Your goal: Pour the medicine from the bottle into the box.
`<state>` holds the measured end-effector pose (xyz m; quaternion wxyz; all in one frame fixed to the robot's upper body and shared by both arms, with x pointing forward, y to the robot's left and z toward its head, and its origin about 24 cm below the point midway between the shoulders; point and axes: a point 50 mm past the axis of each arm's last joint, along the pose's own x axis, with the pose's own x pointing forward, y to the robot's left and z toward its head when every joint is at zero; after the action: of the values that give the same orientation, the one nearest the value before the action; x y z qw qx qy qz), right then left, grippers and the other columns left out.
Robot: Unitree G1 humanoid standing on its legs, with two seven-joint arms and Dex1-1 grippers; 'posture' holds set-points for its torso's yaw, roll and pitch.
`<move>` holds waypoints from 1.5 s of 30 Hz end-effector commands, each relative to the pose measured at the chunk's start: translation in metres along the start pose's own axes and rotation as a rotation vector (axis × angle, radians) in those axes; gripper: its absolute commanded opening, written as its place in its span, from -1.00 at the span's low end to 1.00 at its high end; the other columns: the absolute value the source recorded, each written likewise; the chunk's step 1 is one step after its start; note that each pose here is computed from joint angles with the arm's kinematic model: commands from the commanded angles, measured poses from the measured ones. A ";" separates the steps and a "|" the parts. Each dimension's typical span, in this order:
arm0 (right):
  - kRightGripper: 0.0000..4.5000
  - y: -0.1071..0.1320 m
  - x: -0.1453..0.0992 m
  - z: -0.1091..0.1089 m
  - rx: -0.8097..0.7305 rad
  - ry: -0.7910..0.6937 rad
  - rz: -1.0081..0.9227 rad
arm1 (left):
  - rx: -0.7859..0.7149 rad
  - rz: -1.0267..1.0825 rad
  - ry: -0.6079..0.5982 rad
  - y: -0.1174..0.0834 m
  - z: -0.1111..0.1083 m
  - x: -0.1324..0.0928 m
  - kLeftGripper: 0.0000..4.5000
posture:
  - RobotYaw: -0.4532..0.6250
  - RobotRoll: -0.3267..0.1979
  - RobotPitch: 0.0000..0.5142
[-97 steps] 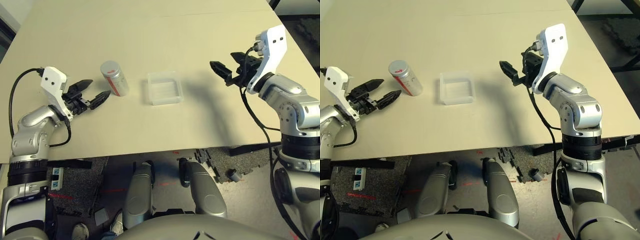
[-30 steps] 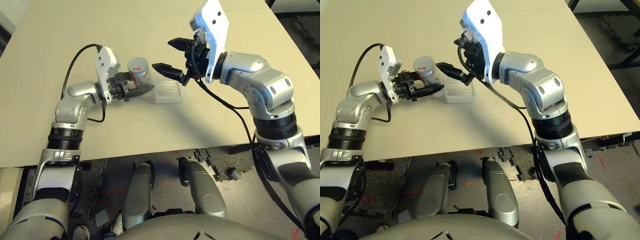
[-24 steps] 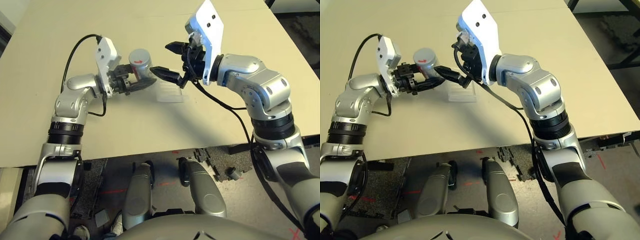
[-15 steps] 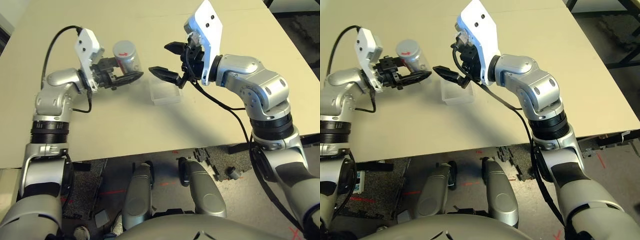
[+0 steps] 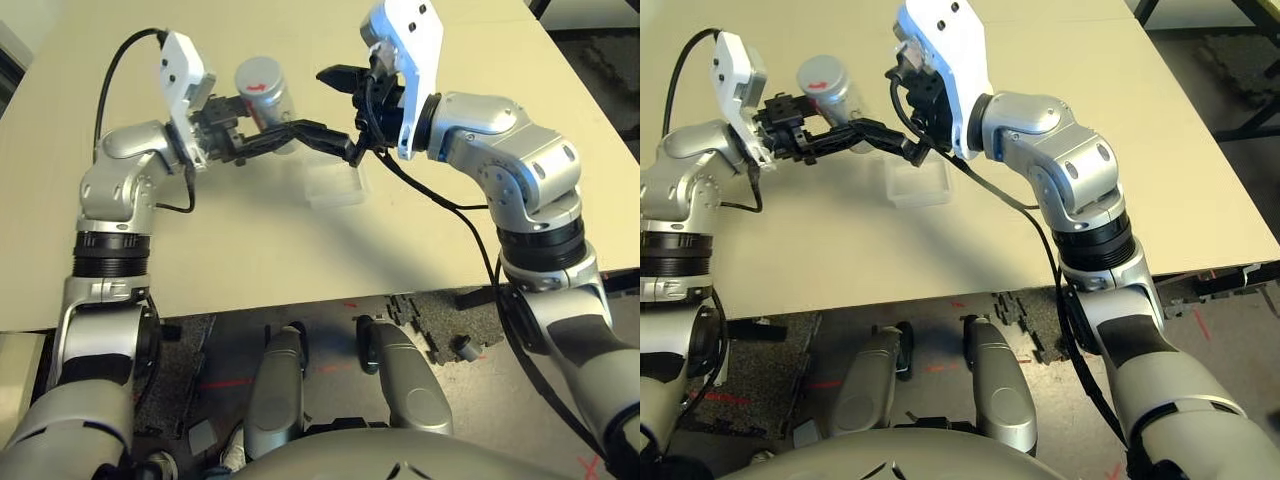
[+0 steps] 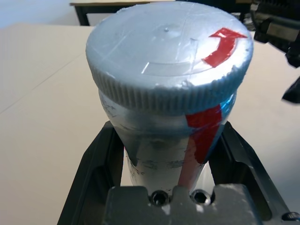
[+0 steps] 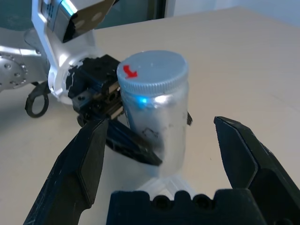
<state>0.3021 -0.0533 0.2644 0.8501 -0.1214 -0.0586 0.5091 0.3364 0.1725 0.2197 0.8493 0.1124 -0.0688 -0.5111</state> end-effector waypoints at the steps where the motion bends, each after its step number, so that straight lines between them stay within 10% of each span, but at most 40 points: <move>1: 1.00 0.001 -0.002 0.010 -0.023 -0.027 0.007 | -0.005 -0.020 0.004 -0.002 -0.004 0.009 0.23 | -0.18 0.25 -0.29; 19: 1.00 0.001 0.004 0.013 -0.042 -0.035 -0.010 | -0.028 -0.082 0.022 -0.013 -0.015 0.016 0.23 | -0.18 0.25 -0.27; 33: -1.00 0.007 0.003 0.003 -0.035 0.008 0.036 | -0.030 -0.122 0.022 -0.018 -0.014 0.020 0.23 | -0.17 0.25 -0.23; 37: -0.69 0.004 0.003 0.005 -0.024 -0.008 0.014 | -0.030 -0.117 0.029 -0.016 -0.015 0.018 0.23 | -0.17 0.25 -0.22; 45: 0.59 0.002 0.003 0.018 0.002 -0.054 0.006 | -0.029 -0.113 0.051 -0.013 -0.019 0.015 0.23 | -0.17 0.25 -0.21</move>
<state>0.2994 -0.0461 0.2751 0.8477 -0.1147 -0.0730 0.5127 0.3366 0.1550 0.1972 0.8264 0.1017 -0.0365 -0.5526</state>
